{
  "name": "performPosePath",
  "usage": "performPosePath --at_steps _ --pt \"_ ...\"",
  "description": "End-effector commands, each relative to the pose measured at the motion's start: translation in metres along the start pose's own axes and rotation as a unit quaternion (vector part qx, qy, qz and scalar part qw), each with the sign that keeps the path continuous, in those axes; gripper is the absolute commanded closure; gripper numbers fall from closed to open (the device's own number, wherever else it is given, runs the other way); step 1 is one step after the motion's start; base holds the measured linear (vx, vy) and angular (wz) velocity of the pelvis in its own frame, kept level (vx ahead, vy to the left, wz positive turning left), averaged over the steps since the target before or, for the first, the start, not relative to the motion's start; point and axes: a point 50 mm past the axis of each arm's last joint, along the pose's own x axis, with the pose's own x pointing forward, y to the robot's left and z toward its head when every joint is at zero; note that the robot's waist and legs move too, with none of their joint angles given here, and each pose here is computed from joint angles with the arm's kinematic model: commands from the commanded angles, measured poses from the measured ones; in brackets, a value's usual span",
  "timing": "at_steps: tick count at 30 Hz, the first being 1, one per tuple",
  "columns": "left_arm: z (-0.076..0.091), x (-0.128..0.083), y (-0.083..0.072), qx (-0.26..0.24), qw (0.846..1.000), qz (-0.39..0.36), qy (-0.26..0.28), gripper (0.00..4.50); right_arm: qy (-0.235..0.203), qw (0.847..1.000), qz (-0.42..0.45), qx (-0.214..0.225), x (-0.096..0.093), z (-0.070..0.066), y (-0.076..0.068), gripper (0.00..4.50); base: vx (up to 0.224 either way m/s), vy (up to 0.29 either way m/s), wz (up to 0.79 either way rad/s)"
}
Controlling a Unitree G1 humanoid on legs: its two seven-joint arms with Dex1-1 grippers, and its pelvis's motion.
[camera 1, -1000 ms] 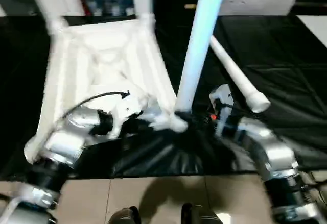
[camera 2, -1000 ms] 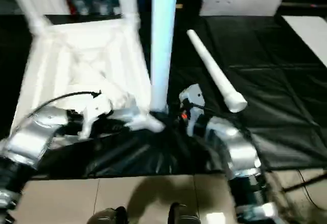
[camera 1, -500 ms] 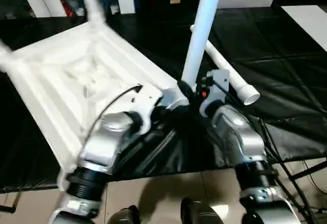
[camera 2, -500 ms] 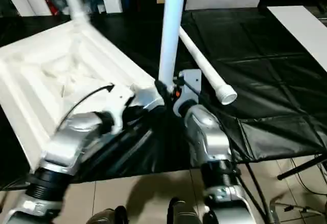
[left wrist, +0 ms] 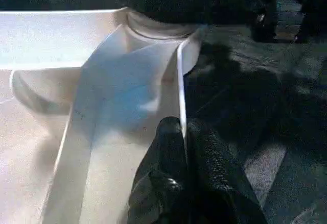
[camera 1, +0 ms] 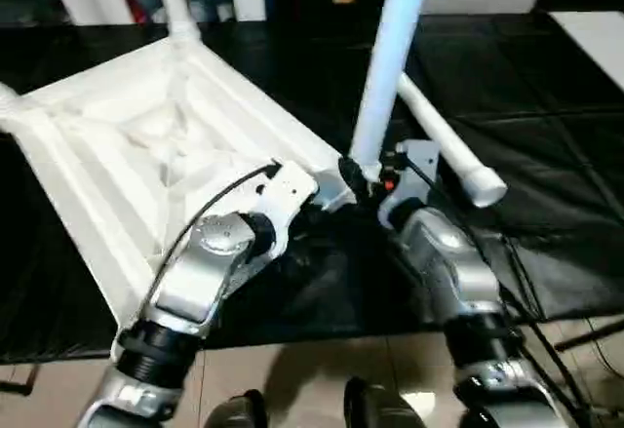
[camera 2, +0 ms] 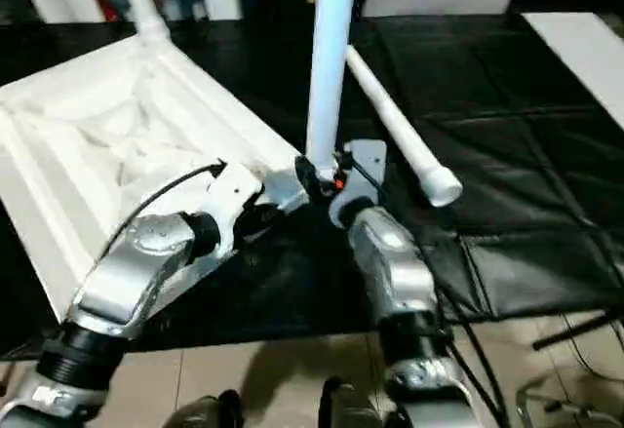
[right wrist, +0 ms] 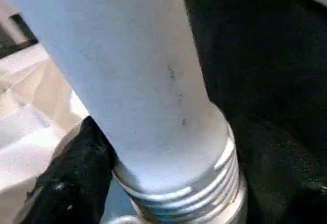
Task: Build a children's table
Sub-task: Rotate leg to tighten
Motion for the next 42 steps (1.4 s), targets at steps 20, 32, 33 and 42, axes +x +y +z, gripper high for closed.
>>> performPosePath --at_steps 20,32,33,42 --pt "-0.023 -0.027 0.027 0.136 0.964 -0.220 0.065 4.50 0.084 0.933 0.291 -0.196 -0.053 0.025 -0.029 0.06 0.006 -0.003 0.00" --pt "-0.024 -0.026 0.029 0.174 0.942 -0.275 0.081 4.50 0.106 0.890 0.371 -0.241 -0.037 0.031 -0.016 0.06 0.000 0.000 0.00" --pt "-0.025 -0.026 0.028 0.174 0.942 -0.276 0.081 4.50 0.106 0.890 0.375 -0.238 -0.035 0.031 -0.015 0.39 0.000 0.000 0.00" --pt "-0.026 -0.026 0.029 0.177 0.939 -0.282 0.082 4.50 0.108 0.887 0.387 -0.227 -0.029 0.029 -0.013 1.02 0.000 0.000 0.00"
